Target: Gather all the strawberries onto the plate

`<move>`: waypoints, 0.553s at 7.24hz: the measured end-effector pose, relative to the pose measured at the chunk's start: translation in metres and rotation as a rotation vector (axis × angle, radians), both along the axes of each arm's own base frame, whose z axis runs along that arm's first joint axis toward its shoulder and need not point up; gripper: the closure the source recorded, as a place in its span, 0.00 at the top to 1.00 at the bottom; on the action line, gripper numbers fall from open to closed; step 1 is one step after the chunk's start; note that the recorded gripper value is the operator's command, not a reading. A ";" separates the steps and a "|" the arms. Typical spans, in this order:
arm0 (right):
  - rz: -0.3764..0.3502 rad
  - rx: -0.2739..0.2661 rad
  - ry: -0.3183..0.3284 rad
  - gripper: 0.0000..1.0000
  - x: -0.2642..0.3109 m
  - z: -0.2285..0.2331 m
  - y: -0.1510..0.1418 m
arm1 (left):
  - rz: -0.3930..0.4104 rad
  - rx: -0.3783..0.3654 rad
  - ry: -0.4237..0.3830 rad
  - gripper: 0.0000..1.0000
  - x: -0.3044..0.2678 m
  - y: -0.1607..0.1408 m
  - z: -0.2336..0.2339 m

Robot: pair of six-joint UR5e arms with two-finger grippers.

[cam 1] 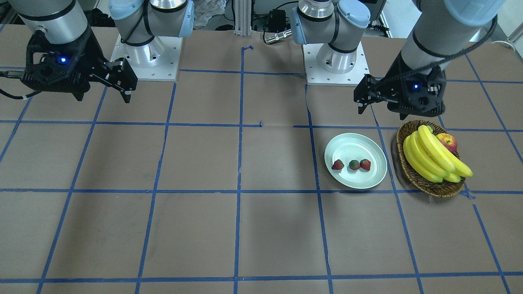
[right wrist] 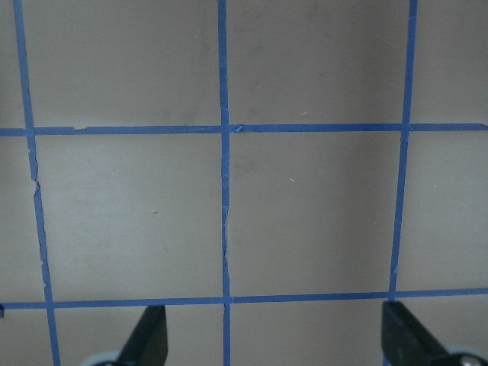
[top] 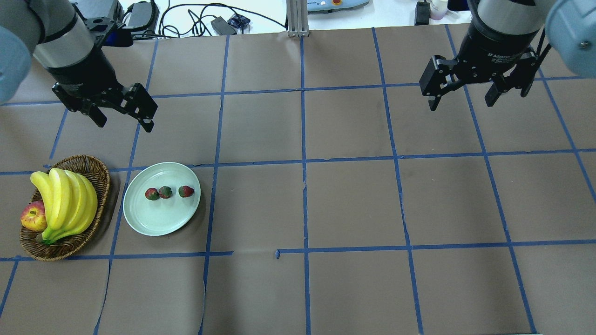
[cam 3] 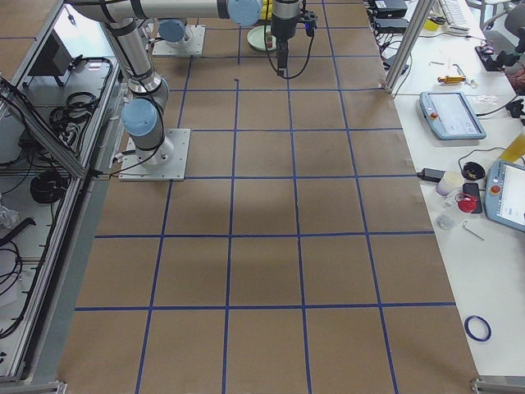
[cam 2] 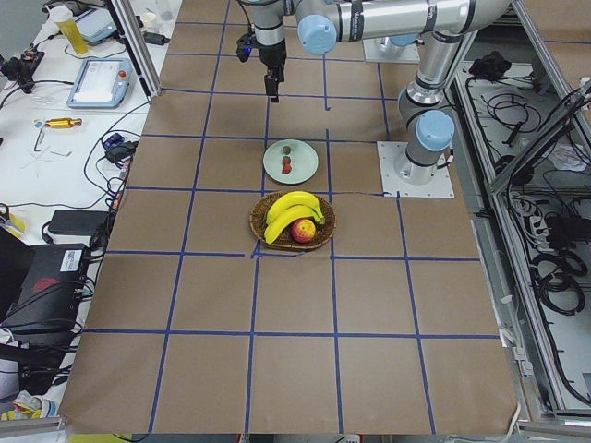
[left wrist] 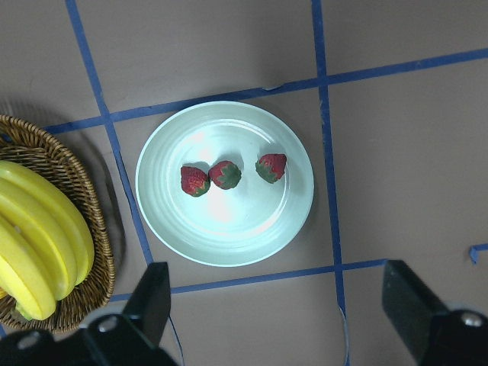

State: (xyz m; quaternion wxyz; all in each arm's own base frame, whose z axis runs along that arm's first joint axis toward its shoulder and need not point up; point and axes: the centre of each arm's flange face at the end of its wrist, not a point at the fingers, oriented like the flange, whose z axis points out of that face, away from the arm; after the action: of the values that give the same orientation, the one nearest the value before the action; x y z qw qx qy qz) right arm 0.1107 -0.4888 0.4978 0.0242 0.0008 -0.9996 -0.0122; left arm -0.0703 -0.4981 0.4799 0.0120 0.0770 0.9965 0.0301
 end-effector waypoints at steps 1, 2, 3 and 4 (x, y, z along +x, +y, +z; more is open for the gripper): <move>0.000 0.001 0.000 1.00 0.000 0.000 0.000 | -0.010 -0.032 -0.002 1.00 -0.005 0.009 0.018; 0.000 0.001 0.000 1.00 0.000 0.001 0.000 | -0.025 -0.054 -0.001 1.00 -0.014 0.015 0.026; 0.000 -0.002 0.000 1.00 0.000 0.002 0.000 | -0.052 -0.082 0.007 1.00 -0.031 0.015 0.022; 0.000 -0.005 0.000 1.00 0.000 0.003 0.000 | -0.061 -0.156 0.026 1.00 -0.051 0.008 0.010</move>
State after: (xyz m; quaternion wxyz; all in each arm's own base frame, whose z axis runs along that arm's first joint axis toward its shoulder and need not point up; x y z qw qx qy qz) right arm 0.1107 -0.4892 0.5010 0.0241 0.0008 -0.9997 -0.0099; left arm -0.1213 -0.4897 0.4897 0.0061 0.1064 0.9931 -0.0492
